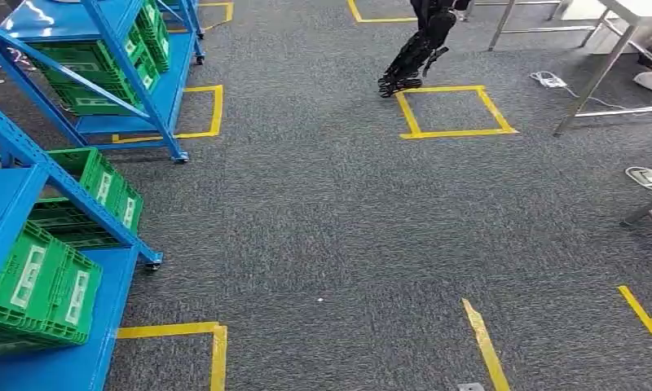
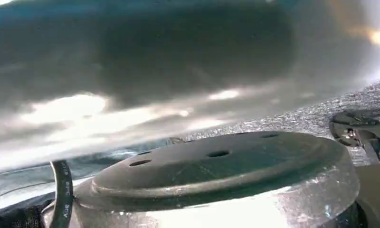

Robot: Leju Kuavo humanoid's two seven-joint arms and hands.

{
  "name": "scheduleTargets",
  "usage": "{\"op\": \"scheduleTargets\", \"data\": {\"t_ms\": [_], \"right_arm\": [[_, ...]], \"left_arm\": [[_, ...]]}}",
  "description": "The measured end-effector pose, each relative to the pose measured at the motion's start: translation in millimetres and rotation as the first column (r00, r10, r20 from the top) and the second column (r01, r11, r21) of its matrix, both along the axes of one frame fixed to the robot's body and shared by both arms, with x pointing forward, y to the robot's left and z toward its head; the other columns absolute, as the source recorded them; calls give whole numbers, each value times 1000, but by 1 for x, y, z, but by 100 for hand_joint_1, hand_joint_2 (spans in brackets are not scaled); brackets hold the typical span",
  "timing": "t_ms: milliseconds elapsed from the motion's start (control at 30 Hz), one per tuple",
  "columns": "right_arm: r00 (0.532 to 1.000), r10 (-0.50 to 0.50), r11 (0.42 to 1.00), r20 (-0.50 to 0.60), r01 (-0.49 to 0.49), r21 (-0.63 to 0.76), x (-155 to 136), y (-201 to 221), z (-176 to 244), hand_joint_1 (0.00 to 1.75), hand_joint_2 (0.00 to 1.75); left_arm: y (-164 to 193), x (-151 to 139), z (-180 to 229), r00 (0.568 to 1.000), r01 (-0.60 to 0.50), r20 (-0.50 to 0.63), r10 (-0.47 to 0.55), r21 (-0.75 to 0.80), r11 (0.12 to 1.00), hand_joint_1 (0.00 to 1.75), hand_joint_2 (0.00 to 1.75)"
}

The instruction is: Take the parts from the cabinet and place them on the table.

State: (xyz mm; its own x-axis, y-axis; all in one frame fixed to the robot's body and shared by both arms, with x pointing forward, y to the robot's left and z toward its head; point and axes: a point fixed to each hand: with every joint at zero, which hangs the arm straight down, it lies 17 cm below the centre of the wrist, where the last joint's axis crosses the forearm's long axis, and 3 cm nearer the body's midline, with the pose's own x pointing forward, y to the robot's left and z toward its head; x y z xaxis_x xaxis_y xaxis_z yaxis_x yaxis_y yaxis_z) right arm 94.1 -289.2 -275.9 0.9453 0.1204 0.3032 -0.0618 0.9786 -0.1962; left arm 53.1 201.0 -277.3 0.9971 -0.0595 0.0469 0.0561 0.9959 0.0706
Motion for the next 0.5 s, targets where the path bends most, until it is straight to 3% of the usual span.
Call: {"op": "scheduleTargets", "data": {"t_ms": [500], "right_arm": [[1000, -7, 1000, 3, 7, 11, 1, 1, 0, 0, 0]], "left_arm": [[-1, 0, 0, 1000, -13, 1, 13, -8, 1000, 0, 0]]}}
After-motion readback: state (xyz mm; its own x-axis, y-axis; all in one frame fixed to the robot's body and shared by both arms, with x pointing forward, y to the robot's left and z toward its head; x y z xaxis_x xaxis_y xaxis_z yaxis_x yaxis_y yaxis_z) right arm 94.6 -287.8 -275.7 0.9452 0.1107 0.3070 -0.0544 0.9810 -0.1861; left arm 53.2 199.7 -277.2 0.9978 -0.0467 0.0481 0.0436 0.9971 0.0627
